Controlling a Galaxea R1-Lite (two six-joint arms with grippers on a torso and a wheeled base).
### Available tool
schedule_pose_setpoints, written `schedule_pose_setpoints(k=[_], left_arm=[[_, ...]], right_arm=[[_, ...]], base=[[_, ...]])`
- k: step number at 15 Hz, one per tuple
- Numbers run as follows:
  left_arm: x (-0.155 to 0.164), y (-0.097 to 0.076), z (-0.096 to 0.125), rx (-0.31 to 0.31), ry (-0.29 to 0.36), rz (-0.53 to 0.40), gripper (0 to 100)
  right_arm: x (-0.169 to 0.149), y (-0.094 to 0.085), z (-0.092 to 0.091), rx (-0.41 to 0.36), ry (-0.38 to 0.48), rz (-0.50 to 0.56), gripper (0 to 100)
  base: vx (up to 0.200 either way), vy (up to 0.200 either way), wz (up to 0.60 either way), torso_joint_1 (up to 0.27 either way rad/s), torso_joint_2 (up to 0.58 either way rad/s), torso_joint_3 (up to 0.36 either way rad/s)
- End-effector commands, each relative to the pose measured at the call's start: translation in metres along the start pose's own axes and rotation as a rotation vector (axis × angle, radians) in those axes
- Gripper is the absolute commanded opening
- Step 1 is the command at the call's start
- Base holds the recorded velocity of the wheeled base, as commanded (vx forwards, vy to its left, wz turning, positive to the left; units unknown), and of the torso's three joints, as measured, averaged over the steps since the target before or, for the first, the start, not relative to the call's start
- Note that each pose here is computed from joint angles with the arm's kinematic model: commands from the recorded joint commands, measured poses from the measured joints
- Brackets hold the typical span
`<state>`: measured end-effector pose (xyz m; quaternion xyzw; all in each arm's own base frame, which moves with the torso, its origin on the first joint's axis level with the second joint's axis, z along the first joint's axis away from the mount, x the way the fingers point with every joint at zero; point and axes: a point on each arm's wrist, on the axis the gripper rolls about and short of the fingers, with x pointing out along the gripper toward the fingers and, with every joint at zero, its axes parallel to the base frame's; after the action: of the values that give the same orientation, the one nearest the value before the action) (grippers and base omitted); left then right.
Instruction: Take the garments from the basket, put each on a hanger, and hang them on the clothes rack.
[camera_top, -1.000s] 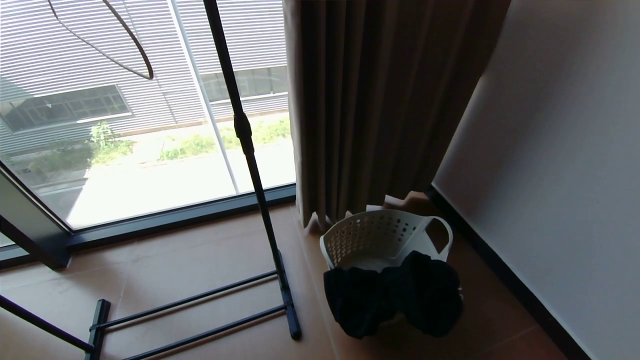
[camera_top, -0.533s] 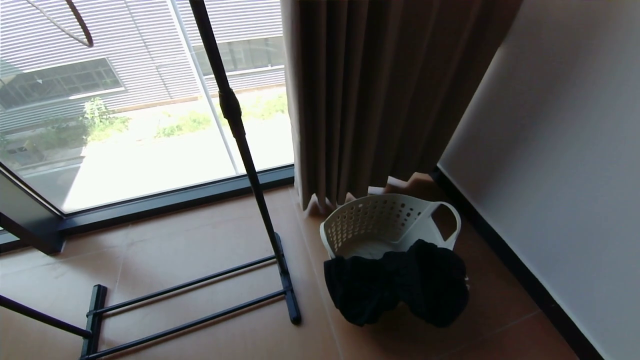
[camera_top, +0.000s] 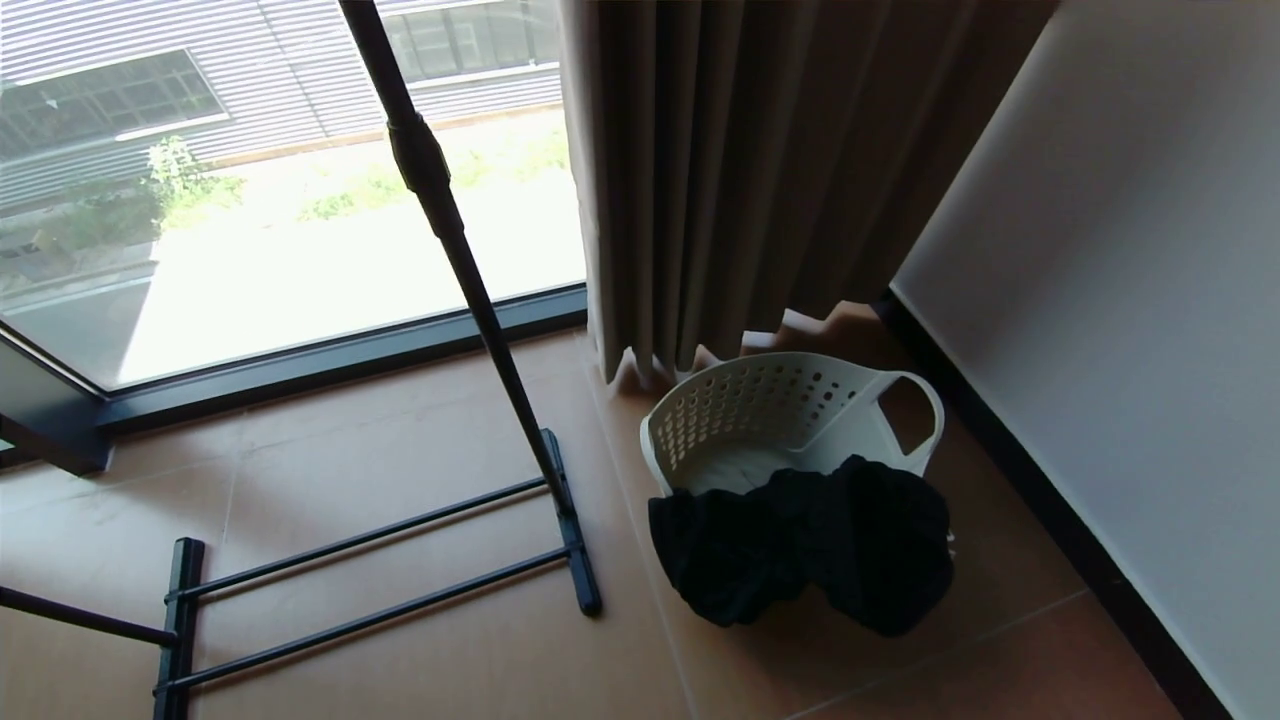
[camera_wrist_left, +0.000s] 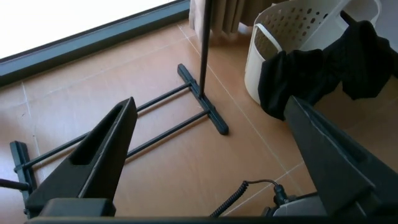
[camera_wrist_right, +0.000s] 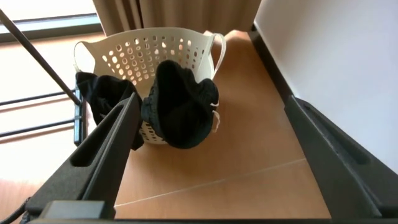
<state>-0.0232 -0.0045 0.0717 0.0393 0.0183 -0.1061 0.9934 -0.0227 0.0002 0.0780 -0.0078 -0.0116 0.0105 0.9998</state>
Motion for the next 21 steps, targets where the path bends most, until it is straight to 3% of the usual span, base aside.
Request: schedule_pose_setpoints(k=[1, 10, 13, 15, 17, 18, 20, 21], left_arm=[[0.0, 0.0, 0.0, 0.003, 0.002, 0.001, 100], [0.0, 0.0, 0.0, 0.005, 0.002, -0.003, 100], [0.0, 0.0, 0.0, 0.044, 0.0, -0.002, 100], [0.0, 0.0, 0.0, 0.039, -0.001, -0.001, 100], [0.0, 0.0, 0.0, 0.018, -0.003, 0.001, 100], [0.0, 0.0, 0.0, 0.018, -0.003, 0.001, 100], [0.0, 0.0, 0.0, -0.011, -0.003, 0.001, 100], [0.0, 0.0, 0.0, -0.012, -0.003, 0.002, 100]], right_arm=[[0.0, 0.0, 0.0, 0.0, 0.0, 0.0, 100], [0.0, 0.0, -0.001, -0.006, 0.006, 0.0, 100], [0.002, 0.0, 0.0, -0.01, 0.035, 0.019, 100], [0.012, 0.0, 0.009, -0.009, 0.131, 0.127, 100], [0.032, 0.002, 0.035, -0.02, 0.248, 0.241, 100], [0.032, 0.002, 0.035, -0.02, 0.248, 0.241, 100], [0.083, 0.011, 0.061, -0.063, 0.473, 0.272, 100], [0.092, 0.013, 0.063, -0.091, 0.501, 0.28, 100]], base=[[0.0, 0.0, 0.0, -0.002, 0.0, -0.198], [0.0, 0.0, 0.0, 0.002, 0.0, -0.197], [0.0, 0.0, 0.0, 0.001, 0.0, -0.133], [0.0, 0.0, 0.0, 0.0, 0.0, 0.0], [0.0, 0.0, 0.0, 0.0, 0.0, 0.0], [0.0, 0.0, 0.0, 0.0, 0.0, 0.0], [0.0, 0.0, 0.0, 0.0, 0.0, 0.0], [0.0, 0.0, 0.0, 0.0, 0.0, 0.0]])
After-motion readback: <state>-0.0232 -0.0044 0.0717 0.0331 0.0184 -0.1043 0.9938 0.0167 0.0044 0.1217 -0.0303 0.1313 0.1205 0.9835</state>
